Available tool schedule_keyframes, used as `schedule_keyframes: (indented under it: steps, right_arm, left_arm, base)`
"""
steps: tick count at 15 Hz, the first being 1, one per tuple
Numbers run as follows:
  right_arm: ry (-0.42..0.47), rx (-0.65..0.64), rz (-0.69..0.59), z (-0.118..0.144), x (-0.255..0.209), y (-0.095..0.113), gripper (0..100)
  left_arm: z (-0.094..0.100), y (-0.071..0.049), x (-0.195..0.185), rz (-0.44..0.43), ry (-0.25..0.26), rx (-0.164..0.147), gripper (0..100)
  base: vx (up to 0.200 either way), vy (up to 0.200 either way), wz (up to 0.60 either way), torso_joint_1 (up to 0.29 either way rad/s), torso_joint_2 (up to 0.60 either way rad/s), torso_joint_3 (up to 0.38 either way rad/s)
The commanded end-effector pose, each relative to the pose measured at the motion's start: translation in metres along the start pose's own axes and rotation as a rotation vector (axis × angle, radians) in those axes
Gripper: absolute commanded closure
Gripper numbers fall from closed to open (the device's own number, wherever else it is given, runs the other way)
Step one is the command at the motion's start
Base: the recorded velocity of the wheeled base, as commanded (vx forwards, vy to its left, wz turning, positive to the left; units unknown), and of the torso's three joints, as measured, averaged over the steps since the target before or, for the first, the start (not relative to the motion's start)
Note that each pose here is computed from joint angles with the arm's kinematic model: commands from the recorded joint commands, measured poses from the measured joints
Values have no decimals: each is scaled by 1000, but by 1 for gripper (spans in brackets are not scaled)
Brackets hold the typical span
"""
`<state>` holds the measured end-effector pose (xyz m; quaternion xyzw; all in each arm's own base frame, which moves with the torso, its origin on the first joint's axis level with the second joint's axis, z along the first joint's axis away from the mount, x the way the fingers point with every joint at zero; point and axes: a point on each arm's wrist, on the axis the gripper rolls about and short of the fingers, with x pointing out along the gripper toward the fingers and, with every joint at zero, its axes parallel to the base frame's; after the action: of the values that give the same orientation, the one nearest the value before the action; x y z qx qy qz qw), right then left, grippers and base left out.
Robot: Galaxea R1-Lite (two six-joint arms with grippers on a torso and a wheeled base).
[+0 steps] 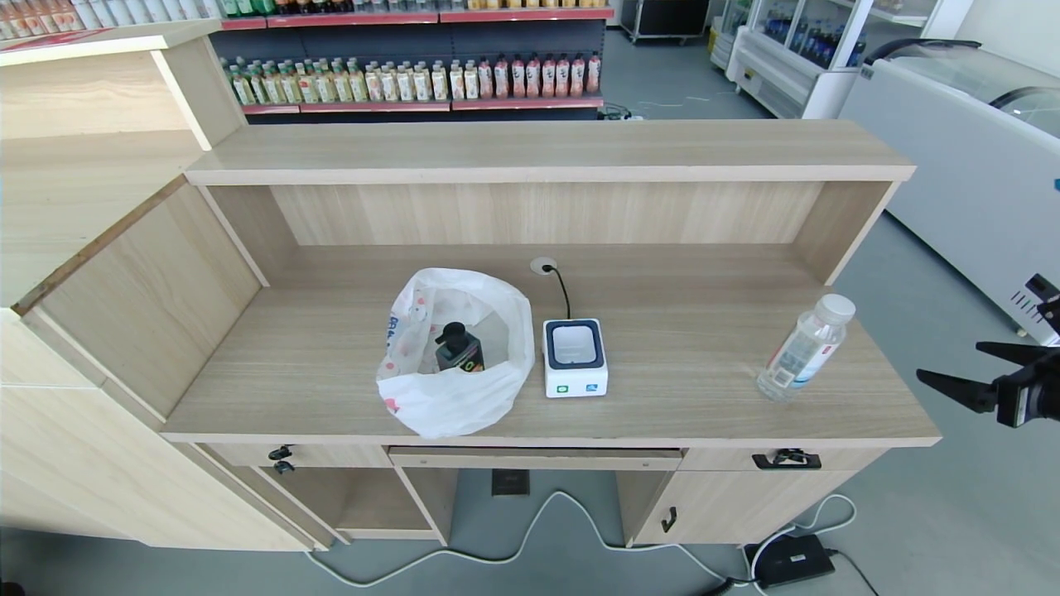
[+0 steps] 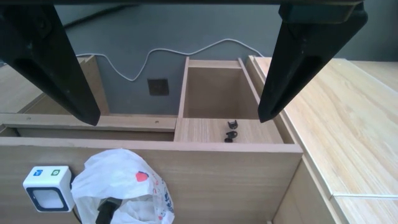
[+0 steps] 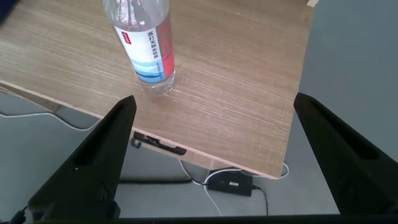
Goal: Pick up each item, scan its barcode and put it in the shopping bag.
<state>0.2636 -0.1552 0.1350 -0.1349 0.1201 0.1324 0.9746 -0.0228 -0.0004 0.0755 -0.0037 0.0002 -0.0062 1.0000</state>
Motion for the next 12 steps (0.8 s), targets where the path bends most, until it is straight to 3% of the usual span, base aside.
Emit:
schedule_keyframes:
  steps: [1,12]
  right_arm:
    - [0,0,38,-6,18,1,0]
    - [-37,-59,135,-4,59,14,0]
  left_arm:
    - [0,0,0,2,0,0,0]
    - [0,0,0,2,0,-2,0]
  base:
    - [0,0,0,0,0,0]
    - [0,0,0,0,0,0]
